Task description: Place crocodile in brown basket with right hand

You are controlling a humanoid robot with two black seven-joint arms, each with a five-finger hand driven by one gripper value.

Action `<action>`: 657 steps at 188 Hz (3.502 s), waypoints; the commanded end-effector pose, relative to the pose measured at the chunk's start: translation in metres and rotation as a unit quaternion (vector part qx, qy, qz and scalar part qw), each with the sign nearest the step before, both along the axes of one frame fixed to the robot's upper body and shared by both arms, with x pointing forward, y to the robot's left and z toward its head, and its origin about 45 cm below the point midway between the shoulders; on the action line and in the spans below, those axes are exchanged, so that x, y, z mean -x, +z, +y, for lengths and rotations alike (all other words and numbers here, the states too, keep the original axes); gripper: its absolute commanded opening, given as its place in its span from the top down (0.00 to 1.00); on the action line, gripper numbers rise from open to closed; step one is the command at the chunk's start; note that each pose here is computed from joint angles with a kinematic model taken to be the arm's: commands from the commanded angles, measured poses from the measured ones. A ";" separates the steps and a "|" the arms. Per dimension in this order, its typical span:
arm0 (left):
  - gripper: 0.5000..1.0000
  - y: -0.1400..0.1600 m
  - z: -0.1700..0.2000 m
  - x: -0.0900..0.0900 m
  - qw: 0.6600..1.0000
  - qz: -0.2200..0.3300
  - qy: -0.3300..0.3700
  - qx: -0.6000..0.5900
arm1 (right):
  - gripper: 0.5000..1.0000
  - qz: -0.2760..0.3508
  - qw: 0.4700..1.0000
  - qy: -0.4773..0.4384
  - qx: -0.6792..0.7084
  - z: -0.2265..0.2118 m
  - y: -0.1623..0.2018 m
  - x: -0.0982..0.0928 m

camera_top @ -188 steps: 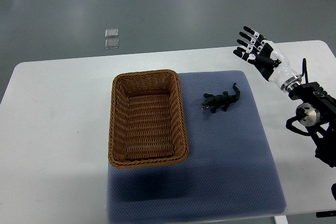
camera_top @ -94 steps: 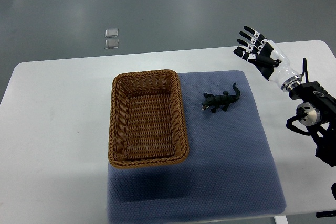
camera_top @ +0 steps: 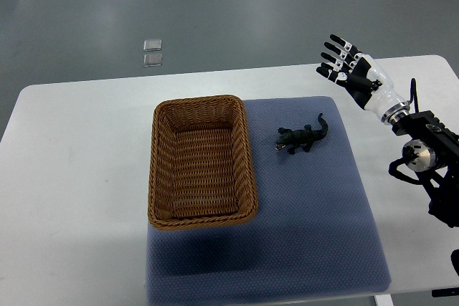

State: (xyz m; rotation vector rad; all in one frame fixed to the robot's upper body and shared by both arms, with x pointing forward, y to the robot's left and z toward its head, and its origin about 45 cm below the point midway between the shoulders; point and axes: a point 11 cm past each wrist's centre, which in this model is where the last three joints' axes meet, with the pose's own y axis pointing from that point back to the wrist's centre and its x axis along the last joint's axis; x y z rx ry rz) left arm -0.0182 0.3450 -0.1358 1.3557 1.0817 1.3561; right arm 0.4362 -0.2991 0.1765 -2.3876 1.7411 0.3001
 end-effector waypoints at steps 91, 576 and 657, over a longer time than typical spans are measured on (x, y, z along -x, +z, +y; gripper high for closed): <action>0.00 0.000 0.000 0.000 1.000 0.000 0.000 0.000 | 0.14 -0.006 1.000 0.002 0.001 0.000 0.006 -0.003; 0.00 0.000 0.000 0.000 1.000 0.000 0.000 0.000 | 0.16 -0.294 0.569 0.377 0.669 0.060 0.032 0.017; 0.00 0.000 0.000 0.000 1.000 0.000 0.000 0.000 | 0.16 -0.309 0.527 0.409 0.678 0.075 0.018 0.023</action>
